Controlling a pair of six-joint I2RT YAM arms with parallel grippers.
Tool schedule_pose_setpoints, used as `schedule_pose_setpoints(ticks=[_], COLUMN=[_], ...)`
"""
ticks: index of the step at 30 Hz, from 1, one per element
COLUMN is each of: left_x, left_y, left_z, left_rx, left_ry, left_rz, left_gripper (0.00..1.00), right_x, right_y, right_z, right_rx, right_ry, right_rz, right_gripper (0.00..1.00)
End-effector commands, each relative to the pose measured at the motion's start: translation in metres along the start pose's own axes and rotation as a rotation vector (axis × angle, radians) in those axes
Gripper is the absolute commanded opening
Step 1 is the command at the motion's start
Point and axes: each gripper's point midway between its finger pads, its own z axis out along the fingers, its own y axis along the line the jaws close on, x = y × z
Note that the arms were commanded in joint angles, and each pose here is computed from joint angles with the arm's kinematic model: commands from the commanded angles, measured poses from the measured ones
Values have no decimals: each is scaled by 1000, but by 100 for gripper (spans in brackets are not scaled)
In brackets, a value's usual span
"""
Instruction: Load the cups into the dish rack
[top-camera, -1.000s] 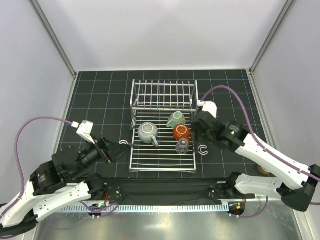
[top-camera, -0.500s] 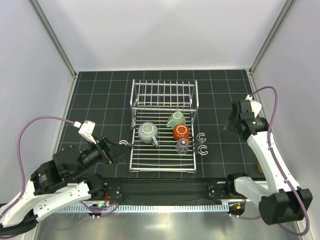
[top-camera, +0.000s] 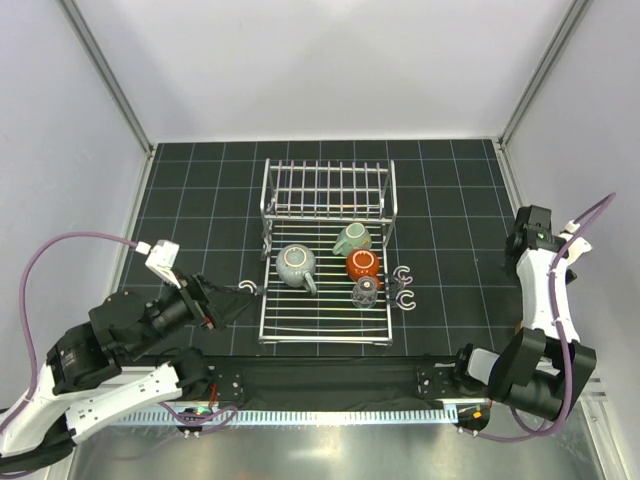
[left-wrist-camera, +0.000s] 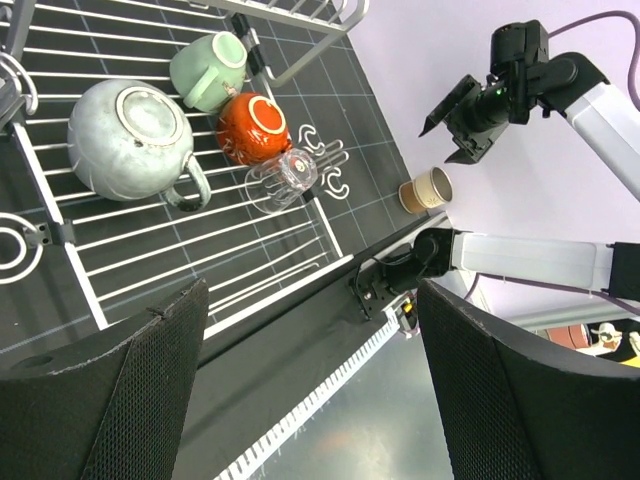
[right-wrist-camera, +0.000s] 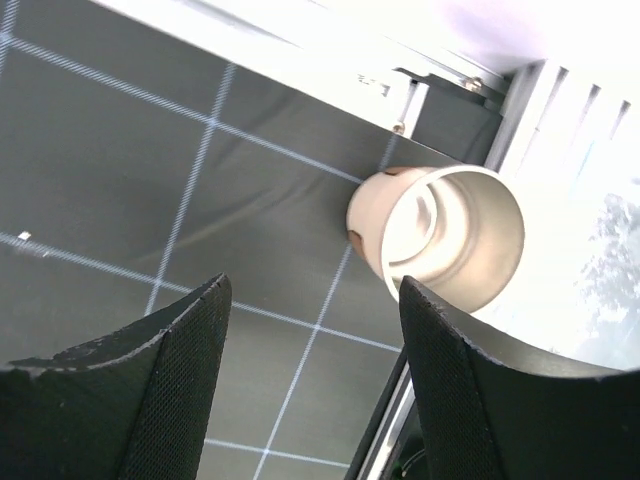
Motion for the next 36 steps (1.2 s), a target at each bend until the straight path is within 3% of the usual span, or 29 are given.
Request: schedule_pose_setpoints(ticks=[1, 8, 14, 28, 33, 34, 36], left_x=[2, 4, 4, 6, 11, 11, 13], left_y=[-3, -1, -4, -4, -5, -5, -6], left_z=[-4, -5, -4, -4, 1, 2, 4], left_rx=[11, 9, 20, 18, 19, 21, 23], left_ry=[26, 26, 33, 41, 57, 59, 61], left_rz=[15, 3, -2, -16, -21, -25, -28], left_gripper=[82, 82, 82, 82, 82, 81, 82], right_x=[-9, -15, -2, 19, 18, 15, 14], right_y=[-20, -43, -49, -34, -34, -31, -24], right_z=[-1, 3, 21, 45, 43, 42, 41], right_rx=[83, 100, 70, 55, 45, 19, -30], right_ry=[-70, -108, -9, 71, 66, 50, 50], right_rz=[128, 274, 358, 339, 335, 337, 313], right_gripper=[69, 68, 64, 59, 47, 34, 20])
